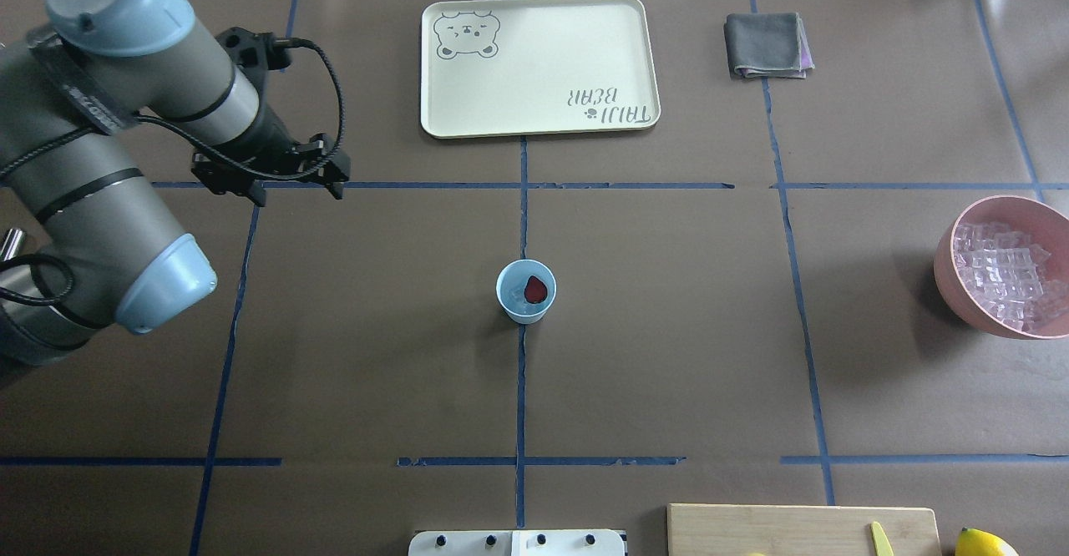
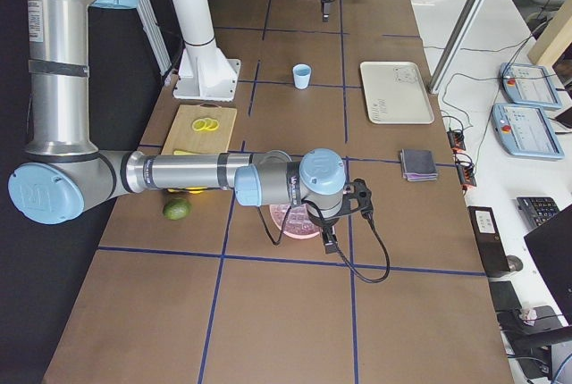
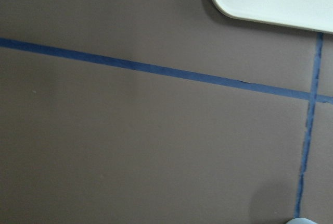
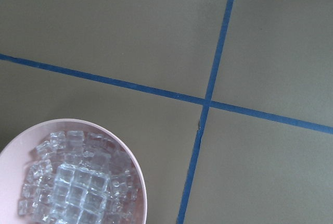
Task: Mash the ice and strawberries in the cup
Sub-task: 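Withdraw the left gripper from the cup back toward the pestle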
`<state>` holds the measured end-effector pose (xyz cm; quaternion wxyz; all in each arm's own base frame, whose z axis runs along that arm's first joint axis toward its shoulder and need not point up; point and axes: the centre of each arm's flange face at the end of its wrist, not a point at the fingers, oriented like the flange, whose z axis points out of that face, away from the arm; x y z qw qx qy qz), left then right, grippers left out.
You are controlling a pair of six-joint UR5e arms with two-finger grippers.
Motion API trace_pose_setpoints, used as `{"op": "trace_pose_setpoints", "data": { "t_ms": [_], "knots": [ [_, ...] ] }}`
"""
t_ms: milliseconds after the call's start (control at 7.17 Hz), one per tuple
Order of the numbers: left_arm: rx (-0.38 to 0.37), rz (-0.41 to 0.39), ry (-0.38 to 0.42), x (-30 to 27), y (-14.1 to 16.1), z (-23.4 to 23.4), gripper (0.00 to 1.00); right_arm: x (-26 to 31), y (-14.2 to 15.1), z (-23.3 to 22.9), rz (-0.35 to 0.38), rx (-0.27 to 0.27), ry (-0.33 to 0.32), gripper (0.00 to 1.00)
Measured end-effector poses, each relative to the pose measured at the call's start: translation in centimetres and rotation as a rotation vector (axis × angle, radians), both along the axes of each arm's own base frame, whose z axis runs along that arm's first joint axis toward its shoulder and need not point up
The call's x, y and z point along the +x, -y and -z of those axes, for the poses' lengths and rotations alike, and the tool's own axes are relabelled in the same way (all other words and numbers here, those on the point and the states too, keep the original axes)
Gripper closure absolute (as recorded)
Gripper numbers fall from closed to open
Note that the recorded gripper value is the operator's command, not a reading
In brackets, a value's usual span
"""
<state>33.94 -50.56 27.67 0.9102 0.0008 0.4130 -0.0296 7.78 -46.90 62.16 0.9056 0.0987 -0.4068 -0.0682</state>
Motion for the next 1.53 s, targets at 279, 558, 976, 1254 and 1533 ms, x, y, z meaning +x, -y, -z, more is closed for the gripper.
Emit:
{"op": "trace_pose_setpoints", "data": {
  "t_ms": [279,558,976,1254,1533],
  "knots": [
    [0.056,-0.066,0.069,-6.8,0.4,-6.1,0.0,0.0,-0.3,-1.5,-0.03,-0.038,0.009,0.01],
    [0.11,-0.149,0.133,-15.3,0.3,-14.6,0.0,0.0,-0.2,-1.6,-0.038,-0.045,0.013,0.01],
    [0.116,-0.179,0.15,-22.5,-2.2,-27.6,0.0,0.0,0.0,-1.2,-0.039,-0.039,0.014,0.01],
    [0.141,-0.135,0.127,-23.1,-3.0,-36.8,0.0,0.0,0.0,-1.0,-0.039,-0.035,0.014,0.01],
    [0.109,-0.033,0.102,-23.0,-3.3,-40.8,0.0,0.0,0.0,-1.0,-0.038,-0.033,0.014,0.01]
  ]
}}
